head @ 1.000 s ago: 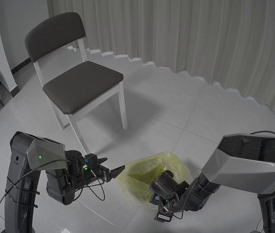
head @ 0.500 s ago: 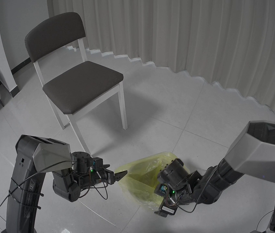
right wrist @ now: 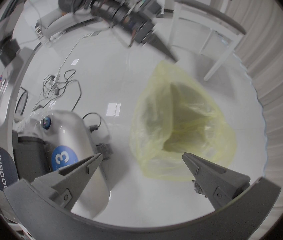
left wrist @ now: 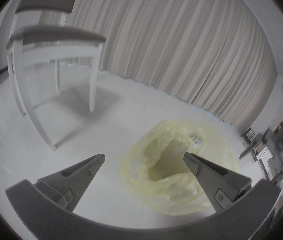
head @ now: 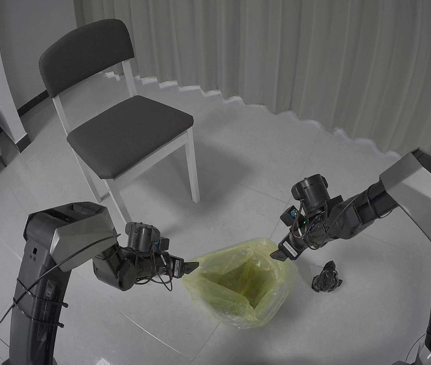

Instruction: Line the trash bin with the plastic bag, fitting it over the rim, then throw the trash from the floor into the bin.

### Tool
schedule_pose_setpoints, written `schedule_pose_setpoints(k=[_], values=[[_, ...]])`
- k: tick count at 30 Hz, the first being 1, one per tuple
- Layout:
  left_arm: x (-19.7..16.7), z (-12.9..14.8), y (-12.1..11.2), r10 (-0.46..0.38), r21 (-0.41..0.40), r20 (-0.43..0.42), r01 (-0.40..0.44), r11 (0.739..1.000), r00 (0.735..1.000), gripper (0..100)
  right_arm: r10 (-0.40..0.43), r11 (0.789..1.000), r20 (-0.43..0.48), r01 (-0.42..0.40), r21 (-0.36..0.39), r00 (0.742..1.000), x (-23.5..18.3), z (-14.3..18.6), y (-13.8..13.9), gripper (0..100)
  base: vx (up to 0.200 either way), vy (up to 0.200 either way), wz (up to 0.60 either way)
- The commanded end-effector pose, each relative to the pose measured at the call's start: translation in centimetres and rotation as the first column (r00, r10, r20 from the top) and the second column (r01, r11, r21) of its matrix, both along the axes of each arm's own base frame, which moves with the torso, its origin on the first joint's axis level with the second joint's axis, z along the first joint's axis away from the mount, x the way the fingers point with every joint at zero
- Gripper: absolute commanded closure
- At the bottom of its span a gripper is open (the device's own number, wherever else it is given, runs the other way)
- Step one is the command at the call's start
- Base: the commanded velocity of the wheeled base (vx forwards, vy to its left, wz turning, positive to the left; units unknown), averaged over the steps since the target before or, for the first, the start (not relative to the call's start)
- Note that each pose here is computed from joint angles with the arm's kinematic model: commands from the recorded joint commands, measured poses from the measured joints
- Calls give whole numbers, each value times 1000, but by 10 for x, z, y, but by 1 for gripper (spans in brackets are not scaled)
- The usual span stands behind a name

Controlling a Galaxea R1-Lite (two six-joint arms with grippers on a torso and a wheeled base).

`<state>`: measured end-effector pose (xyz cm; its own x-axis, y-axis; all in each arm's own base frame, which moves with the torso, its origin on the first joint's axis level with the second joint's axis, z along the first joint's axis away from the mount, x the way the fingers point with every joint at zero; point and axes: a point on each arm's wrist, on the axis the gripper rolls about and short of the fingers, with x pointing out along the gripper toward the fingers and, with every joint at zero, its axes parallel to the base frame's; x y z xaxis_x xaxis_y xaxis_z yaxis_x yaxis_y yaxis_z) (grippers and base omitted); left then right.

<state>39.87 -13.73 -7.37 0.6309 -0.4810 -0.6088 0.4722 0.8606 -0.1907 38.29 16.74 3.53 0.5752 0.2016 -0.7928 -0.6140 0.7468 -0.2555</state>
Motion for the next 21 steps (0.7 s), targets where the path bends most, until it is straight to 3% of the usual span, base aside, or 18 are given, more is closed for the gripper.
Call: schedule_pose_setpoints(k=[1, 8, 15, 21], values=[[10, 9, -1, -41, 108, 2, 41, 993, 999, 0, -68, 996, -80, 63, -55, 994, 40, -46, -25, 0, 0, 0, 0], [7, 10, -1, -76, 162, -30, 80, 984, 997, 0, -106, 991, -82, 98, -90, 991, 70, -69, -37, 0, 0, 0, 0], [3, 10, 0, -114, 203, -59, 124, 971, 992, 0, -73, 993, -92, 64, -100, 993, 70, -60, -25, 0, 0, 0, 0], [2, 10, -2, -110, 196, -61, 120, 973, 992, 0, -7, 997, 10, 8, -78, 1000, 82, -30, -2, 0, 0, 0, 0]])
